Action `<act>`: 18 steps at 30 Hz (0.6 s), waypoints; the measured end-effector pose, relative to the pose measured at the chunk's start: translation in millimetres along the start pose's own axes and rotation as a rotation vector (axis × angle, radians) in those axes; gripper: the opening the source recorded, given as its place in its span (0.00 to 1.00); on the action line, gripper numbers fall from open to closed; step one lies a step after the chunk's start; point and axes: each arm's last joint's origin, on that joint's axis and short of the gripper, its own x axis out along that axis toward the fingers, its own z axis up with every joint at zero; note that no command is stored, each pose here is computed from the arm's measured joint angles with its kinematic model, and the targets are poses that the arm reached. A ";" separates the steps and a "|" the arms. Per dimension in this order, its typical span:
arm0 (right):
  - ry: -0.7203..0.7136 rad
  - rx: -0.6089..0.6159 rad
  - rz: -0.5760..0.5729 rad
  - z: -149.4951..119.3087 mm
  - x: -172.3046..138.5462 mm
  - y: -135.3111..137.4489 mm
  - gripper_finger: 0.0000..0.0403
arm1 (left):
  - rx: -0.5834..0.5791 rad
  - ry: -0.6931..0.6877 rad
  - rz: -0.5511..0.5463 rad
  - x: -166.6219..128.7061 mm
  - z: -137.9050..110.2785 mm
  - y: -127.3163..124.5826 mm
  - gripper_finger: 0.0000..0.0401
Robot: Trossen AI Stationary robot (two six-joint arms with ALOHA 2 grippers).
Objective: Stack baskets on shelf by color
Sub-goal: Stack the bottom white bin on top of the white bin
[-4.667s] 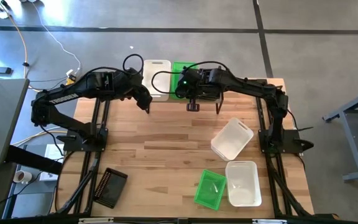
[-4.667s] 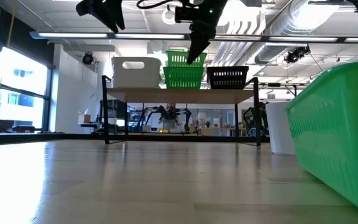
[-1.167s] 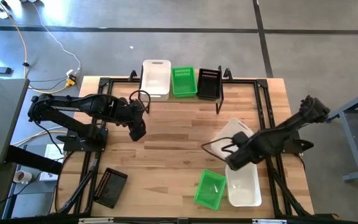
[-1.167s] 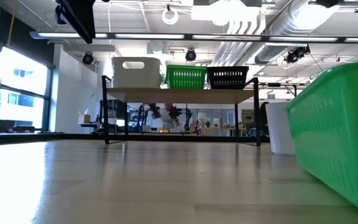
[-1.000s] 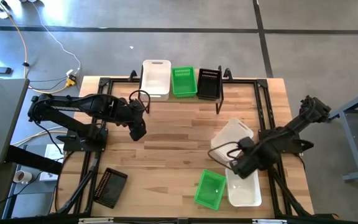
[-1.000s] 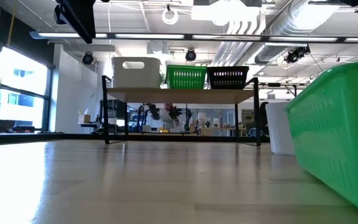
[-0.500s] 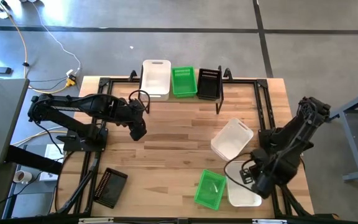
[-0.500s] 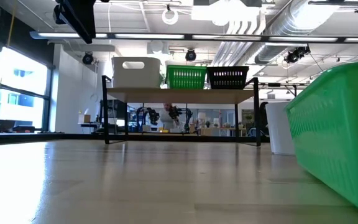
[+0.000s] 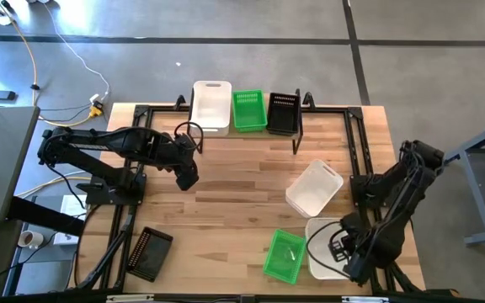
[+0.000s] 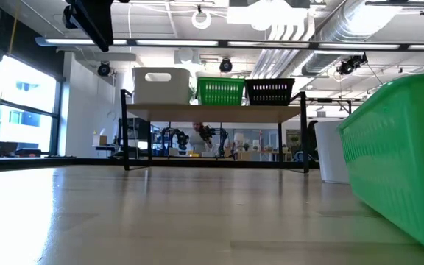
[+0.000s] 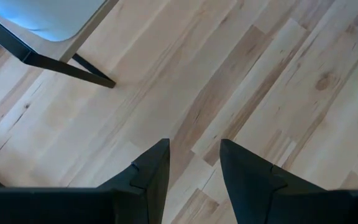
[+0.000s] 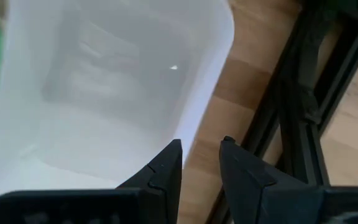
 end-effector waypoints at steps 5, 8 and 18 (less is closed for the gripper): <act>-0.002 -0.009 -0.020 -9.5 12.2 8.1 0.23 | 0.000 0.007 -0.008 0.0 -0.2 -0.2 0.33; -0.007 -0.009 -0.026 -13.4 19.2 13.5 0.23 | -0.001 0.014 -0.017 0.0 -0.4 -0.5 0.33; -0.017 -0.003 -0.126 -22.7 42.5 23.8 0.23 | -0.001 0.020 -0.025 0.0 -0.6 -0.8 0.33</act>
